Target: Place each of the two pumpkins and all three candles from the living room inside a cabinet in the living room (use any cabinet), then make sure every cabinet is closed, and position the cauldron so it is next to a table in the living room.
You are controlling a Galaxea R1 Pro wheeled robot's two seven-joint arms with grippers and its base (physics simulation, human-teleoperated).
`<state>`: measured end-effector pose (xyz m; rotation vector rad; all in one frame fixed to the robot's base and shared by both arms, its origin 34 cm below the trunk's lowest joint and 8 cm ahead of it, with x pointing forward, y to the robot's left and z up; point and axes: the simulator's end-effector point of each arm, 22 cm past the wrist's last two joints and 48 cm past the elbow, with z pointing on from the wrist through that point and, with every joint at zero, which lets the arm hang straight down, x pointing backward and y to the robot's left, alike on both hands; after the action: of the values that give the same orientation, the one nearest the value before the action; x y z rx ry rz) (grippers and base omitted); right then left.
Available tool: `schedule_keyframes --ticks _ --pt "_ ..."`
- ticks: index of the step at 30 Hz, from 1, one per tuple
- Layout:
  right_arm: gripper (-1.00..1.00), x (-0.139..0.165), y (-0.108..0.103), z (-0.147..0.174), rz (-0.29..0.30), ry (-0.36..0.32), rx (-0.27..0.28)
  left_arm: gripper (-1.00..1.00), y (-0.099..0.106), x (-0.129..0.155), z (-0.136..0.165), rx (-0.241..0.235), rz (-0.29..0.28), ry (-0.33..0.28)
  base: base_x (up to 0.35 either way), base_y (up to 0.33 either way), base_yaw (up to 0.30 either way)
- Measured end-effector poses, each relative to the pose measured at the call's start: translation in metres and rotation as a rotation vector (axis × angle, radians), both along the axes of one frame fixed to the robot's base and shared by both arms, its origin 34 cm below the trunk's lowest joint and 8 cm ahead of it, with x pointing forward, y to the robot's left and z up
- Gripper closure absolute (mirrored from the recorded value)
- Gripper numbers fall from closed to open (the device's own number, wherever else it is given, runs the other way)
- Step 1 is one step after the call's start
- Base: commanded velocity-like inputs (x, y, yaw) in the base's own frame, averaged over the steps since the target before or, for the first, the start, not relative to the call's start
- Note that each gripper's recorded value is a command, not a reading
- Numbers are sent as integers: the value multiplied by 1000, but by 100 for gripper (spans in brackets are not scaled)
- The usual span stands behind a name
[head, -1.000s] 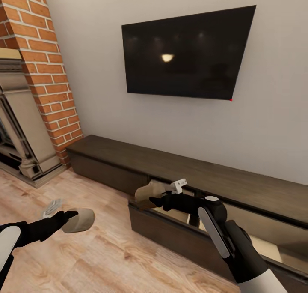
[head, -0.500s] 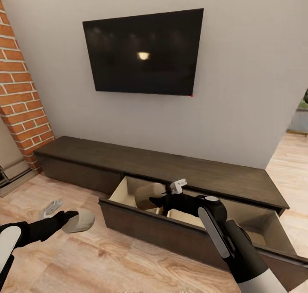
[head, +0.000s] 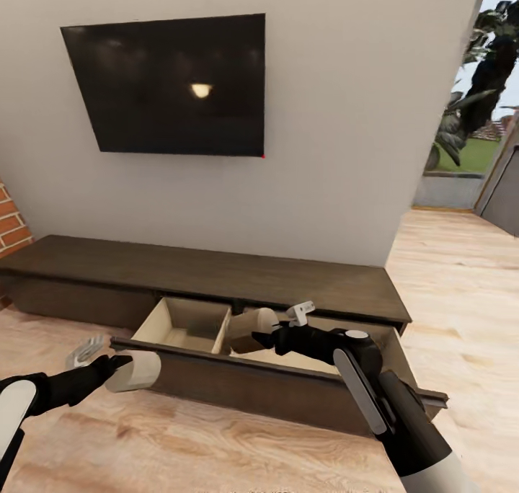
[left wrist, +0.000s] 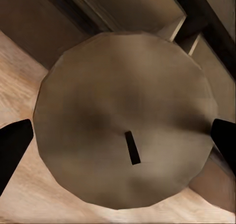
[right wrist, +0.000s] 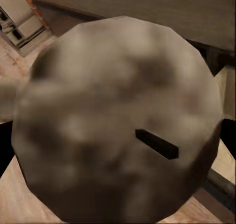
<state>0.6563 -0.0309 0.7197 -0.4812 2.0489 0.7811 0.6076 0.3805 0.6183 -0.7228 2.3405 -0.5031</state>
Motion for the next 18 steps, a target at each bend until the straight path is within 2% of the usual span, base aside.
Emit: schedule_keyframes --ticks 8,12,18 --pt "100 1 0 -3 -2 5 -1 100 0 0 -3 0 0 5 -7 -302 -253" --pt "100 1 -1 -4 -4 6 -4 100 1 0 -3 3 0 6 123 -275 -75" --pt "100 1 -2 -4 -5 5 -6 100 1 0 -3 3 0 6 227 -246 -9"
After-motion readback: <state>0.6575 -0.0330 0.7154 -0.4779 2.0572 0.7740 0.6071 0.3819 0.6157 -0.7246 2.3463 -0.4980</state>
